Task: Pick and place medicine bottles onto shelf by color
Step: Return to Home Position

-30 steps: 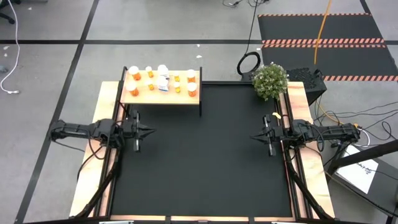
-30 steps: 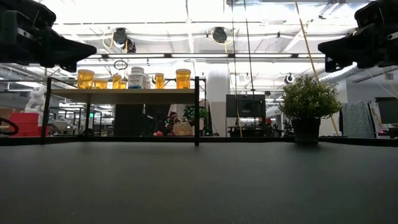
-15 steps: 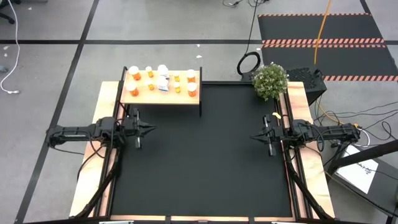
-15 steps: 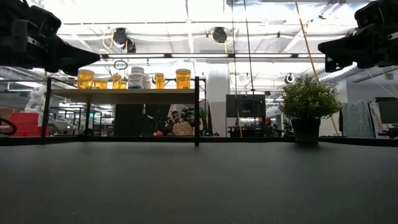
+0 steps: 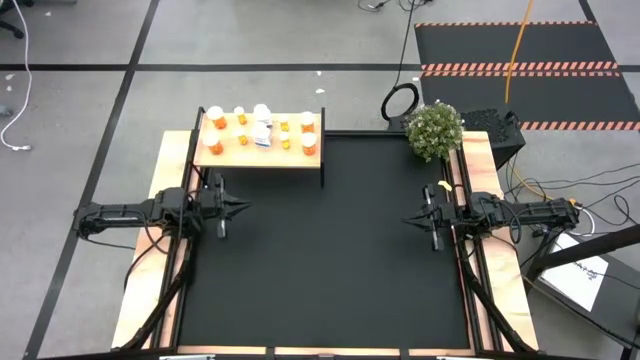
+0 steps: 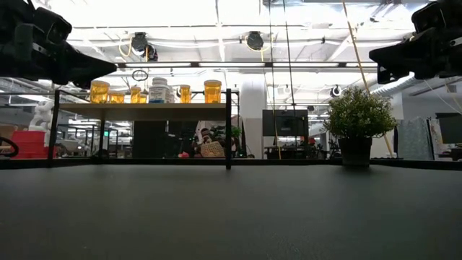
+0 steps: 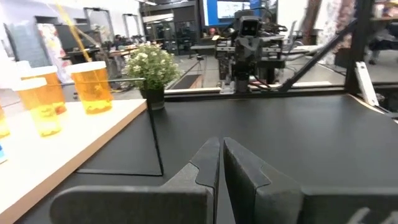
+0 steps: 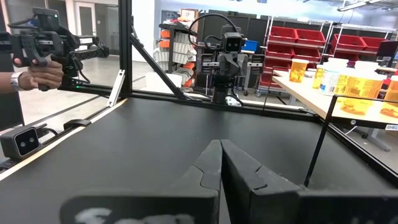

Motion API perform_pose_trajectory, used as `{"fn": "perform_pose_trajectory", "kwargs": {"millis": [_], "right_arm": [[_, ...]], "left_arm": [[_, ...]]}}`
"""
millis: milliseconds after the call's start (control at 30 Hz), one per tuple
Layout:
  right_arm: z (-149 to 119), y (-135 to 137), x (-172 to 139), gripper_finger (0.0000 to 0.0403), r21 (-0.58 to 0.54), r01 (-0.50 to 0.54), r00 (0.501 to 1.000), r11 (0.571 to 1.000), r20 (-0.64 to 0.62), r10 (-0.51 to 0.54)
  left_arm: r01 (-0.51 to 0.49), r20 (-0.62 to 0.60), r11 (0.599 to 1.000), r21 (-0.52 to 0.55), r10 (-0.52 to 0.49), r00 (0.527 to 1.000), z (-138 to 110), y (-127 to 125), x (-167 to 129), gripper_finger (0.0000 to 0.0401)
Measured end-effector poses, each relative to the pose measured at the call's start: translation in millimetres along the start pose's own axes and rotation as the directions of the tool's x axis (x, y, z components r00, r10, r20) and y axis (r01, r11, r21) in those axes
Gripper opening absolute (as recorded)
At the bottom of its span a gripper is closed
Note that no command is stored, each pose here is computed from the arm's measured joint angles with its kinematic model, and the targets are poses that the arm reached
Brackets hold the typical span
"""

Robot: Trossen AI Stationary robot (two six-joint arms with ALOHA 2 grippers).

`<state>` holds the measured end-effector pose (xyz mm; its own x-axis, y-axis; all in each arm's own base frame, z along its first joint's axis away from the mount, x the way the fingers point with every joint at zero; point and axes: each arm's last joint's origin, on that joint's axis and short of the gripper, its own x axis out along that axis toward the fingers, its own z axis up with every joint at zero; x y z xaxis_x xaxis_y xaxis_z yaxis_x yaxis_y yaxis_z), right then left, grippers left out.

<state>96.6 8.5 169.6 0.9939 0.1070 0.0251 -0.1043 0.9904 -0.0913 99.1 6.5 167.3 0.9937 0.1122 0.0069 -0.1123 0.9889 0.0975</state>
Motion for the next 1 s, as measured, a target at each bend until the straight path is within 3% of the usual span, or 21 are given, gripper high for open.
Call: {"fn": "perform_pose_trajectory", "kwargs": {"millis": [133,1000], "right_arm": [[0.0,0.0,0.0,0.0,0.0,0.0,1.0,1.0,0.0,0.0],[0.0,0.0,0.0,0.0,0.0,0.0,1.0,1.0,0.0,0.0]], "left_arm": [[0.051,-0.002,0.998,0.025,-0.051,0.999,-0.6,-1.6,0.0,0.0026],[0.052,-0.005,0.998,0.028,-0.052,0.999,-0.8,-1.6,0.1,0.0026]]}}
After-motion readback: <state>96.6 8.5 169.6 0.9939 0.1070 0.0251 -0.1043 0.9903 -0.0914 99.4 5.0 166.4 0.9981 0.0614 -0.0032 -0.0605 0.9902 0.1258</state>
